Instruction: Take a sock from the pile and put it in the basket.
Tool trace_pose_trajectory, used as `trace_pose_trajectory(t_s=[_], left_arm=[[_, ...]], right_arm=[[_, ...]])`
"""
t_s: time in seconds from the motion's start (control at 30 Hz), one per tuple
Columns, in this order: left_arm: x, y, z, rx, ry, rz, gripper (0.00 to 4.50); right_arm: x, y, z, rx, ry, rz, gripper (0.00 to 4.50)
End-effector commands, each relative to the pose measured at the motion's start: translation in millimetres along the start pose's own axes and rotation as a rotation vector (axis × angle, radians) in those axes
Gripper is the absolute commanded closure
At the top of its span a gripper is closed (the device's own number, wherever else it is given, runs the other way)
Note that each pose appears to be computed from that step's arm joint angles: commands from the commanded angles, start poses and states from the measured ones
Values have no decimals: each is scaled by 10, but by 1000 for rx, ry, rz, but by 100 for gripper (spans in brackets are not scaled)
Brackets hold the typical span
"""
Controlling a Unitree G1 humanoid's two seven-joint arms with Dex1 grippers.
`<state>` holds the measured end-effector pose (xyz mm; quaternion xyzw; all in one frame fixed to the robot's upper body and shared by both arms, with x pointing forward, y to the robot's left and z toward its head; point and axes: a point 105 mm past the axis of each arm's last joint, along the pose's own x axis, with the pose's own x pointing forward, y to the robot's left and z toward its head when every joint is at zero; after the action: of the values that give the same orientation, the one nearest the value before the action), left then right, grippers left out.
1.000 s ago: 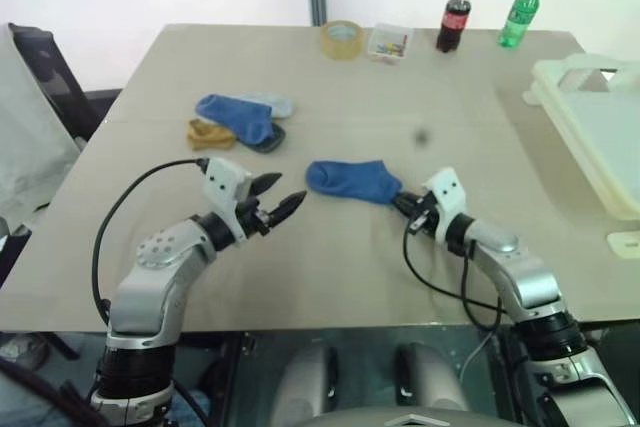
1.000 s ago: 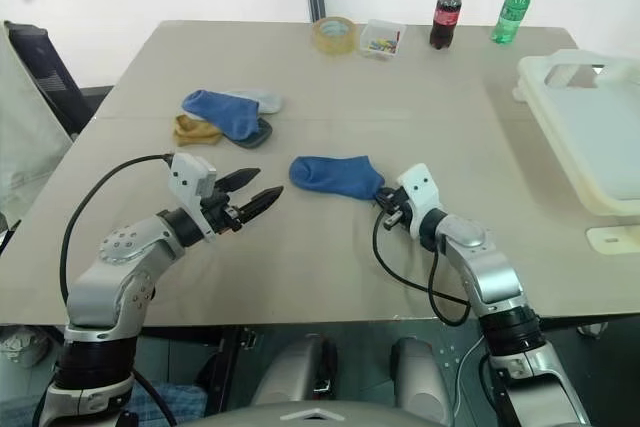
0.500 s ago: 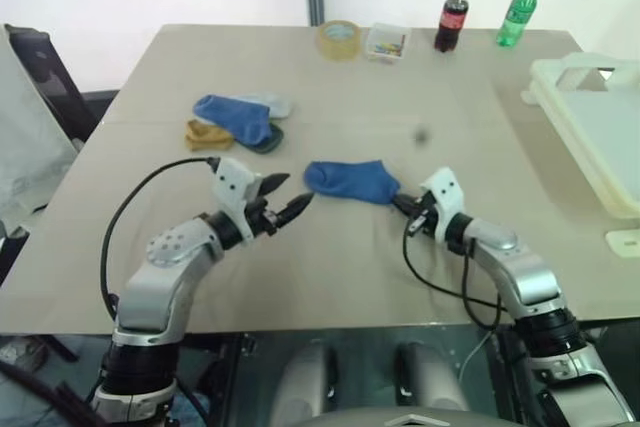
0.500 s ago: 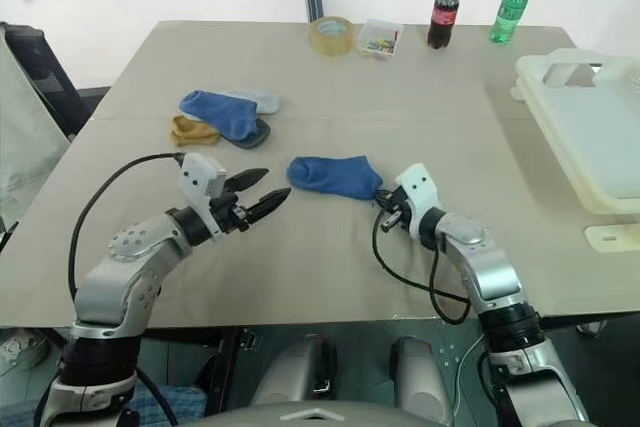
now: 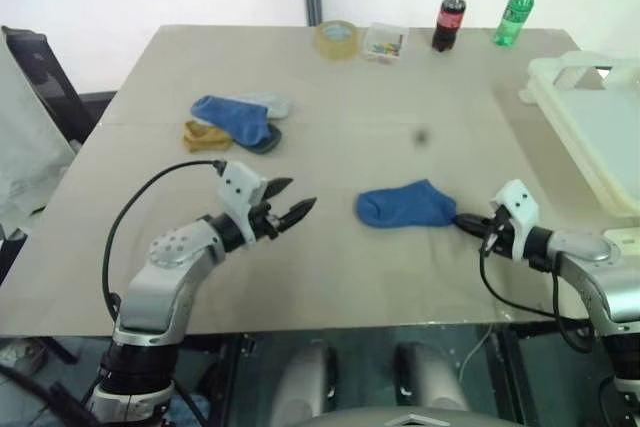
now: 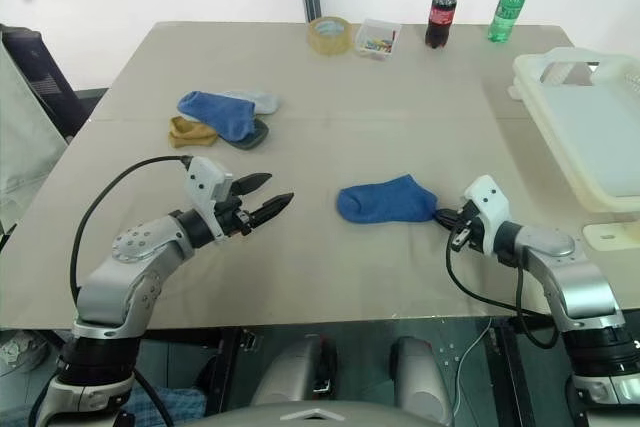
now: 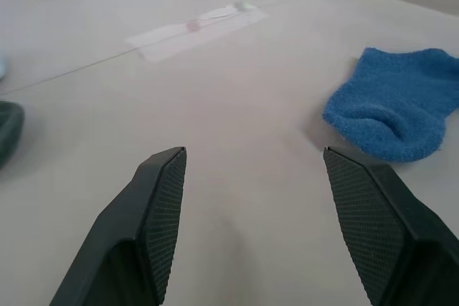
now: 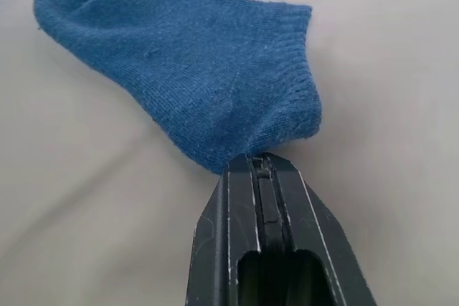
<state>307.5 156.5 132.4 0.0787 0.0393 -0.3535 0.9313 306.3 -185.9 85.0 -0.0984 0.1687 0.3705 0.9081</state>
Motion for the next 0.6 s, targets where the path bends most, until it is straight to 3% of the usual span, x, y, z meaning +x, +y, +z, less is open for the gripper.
trace_pose_trajectory(t_s=[0.03, 0.07, 0.17, 0.27, 0.33, 0.47, 0.6], left_arm=[[9, 18, 101, 38, -29, -8, 123], [5, 16, 100, 40, -28, -11, 123], [-13, 65, 105, 49, -23, -2, 123], [-14, 143, 101, 57, -15, 26, 123], [9, 228, 85, 87, 3, 66, 123], [58, 490, 111, 165, 15, 195, 123], [80, 1032, 183, 220, 23, 419, 123]], right_arm=[[-66, -145, 175, -14, -59, -38, 448], [-69, -122, 179, 0, -60, -24, 448], [-121, -12, 149, 2, -37, 29, 363], [-240, 58, 120, 14, -5, 54, 214], [-355, 130, 190, 18, -20, 94, 214], [-511, 154, 518, -40, -181, 99, 214], [-557, 214, 830, -83, -299, 105, 214]])
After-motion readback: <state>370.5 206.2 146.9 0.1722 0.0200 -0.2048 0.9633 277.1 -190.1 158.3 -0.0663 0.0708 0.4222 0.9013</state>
